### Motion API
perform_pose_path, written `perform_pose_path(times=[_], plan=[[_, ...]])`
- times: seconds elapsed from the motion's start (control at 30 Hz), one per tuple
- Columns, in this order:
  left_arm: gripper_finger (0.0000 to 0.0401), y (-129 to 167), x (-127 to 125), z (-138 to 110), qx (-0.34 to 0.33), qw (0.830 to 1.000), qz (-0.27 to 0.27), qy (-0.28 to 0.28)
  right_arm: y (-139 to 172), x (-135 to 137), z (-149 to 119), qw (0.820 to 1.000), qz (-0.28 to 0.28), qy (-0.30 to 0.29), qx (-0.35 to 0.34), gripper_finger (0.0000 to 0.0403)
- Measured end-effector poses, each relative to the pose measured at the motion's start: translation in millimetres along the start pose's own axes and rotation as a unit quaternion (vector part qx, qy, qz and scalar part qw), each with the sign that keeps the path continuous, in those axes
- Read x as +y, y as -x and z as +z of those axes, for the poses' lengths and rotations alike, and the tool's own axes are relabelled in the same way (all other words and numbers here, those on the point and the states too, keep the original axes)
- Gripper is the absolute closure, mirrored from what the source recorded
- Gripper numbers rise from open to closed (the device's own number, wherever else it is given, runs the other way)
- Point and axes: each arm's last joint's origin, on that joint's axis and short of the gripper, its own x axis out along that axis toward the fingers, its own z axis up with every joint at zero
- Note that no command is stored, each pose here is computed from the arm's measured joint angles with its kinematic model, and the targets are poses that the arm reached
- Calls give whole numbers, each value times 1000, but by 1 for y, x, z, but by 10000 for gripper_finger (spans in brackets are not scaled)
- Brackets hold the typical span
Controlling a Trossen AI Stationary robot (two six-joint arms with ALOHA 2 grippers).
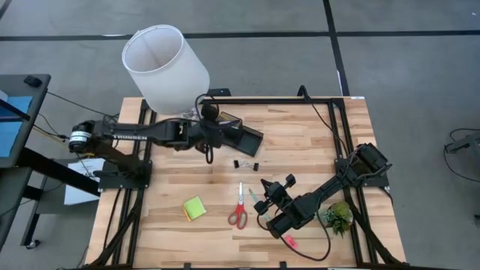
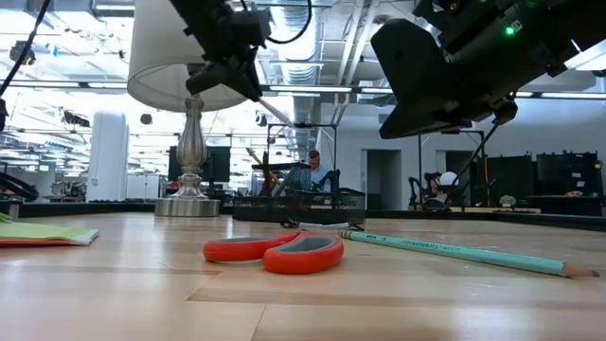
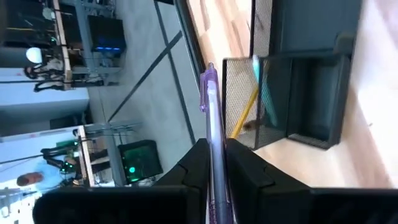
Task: Pick and place office supplies into organizer
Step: Put the purple pen into the black desk organizer
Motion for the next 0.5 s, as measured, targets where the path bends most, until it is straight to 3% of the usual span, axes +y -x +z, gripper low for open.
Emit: perform_pose_path(times=[0.5], plan=[[379,-24,15,-31,-1,998,-66,18,-4,0,2,1000,-4,-7,-1,400]])
